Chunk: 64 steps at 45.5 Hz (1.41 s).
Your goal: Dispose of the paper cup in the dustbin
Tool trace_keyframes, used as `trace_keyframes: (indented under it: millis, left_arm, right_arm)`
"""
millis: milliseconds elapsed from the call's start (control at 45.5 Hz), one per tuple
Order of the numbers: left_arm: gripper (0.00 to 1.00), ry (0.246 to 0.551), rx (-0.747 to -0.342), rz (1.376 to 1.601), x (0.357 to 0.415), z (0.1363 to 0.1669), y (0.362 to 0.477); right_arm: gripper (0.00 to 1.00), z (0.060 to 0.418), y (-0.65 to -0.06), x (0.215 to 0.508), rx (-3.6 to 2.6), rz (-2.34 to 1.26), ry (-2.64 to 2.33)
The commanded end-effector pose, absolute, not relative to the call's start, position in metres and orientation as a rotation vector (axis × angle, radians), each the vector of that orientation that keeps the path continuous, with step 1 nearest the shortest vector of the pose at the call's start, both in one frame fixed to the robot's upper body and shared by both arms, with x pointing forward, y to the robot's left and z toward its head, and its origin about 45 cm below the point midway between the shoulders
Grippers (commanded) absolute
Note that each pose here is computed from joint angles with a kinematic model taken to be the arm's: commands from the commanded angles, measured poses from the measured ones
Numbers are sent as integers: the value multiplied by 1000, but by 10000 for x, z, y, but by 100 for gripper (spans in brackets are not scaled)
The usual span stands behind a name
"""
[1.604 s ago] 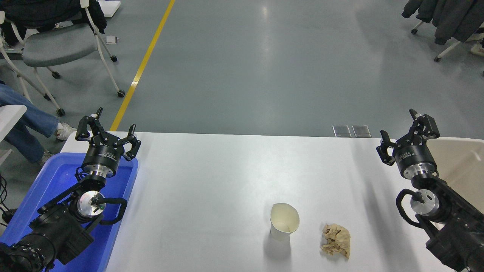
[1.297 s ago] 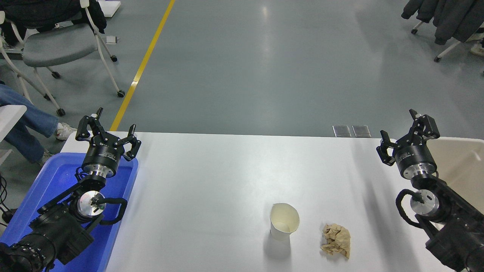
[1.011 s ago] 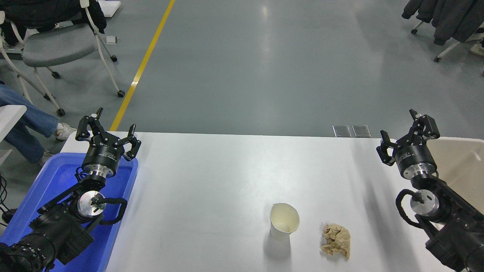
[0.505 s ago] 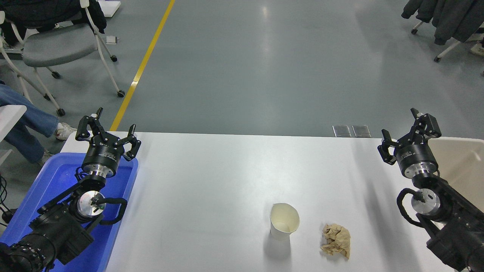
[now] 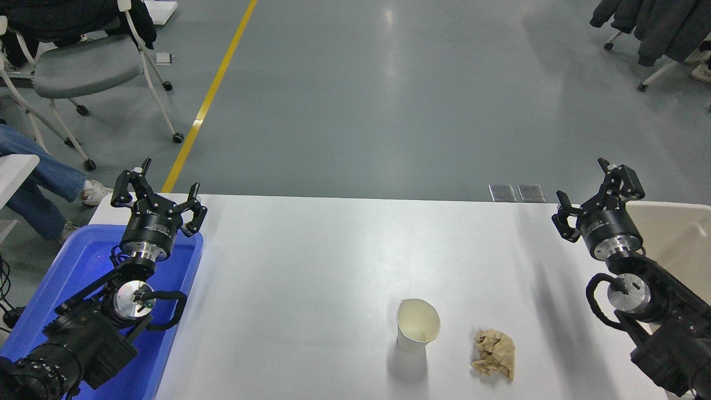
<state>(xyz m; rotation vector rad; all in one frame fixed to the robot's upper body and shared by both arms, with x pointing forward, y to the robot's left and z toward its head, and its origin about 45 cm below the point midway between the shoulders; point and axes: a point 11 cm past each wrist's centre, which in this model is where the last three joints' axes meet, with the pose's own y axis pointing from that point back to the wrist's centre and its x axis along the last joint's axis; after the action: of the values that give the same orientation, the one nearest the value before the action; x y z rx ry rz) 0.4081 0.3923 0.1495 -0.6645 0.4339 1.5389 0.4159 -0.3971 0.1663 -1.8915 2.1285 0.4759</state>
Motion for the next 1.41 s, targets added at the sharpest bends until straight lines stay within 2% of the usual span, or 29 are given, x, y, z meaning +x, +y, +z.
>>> trace_keyframes:
  millis: [0, 440, 615, 769, 945, 1077, 1385]
  left_arm:
    - [100, 434, -664, 1539, 4081, 1495, 3923]
    - [100, 434, -664, 1539, 4081, 1495, 3923]
    - [100, 434, -664, 1539, 4081, 1495, 3923]
    - [100, 434, -664, 1539, 4081, 1495, 3923]
    - [100, 434, -664, 1539, 4081, 1495, 3923]
    - [100, 434, -664, 1539, 4081, 1495, 3923]
    - [100, 434, -664, 1539, 4081, 1495, 3923]
  right_arm:
    - [99, 1783, -3921, 4103, -2005, 441, 2081]
    - [99, 2090, -3583, 3881, -2587, 83, 1936]
    - [99, 1859, -3362, 3701, -2883, -12, 1904]
    - [99, 1853, -3215, 3514, -3163, -179, 1809]
    - [99, 1947, -3213, 3342, -3481, -488, 1651]
    - [99, 1984, -3192, 3207, -3665, -847, 1402]
    - [99, 2234, -2945, 3343, -3748, -1451, 904]
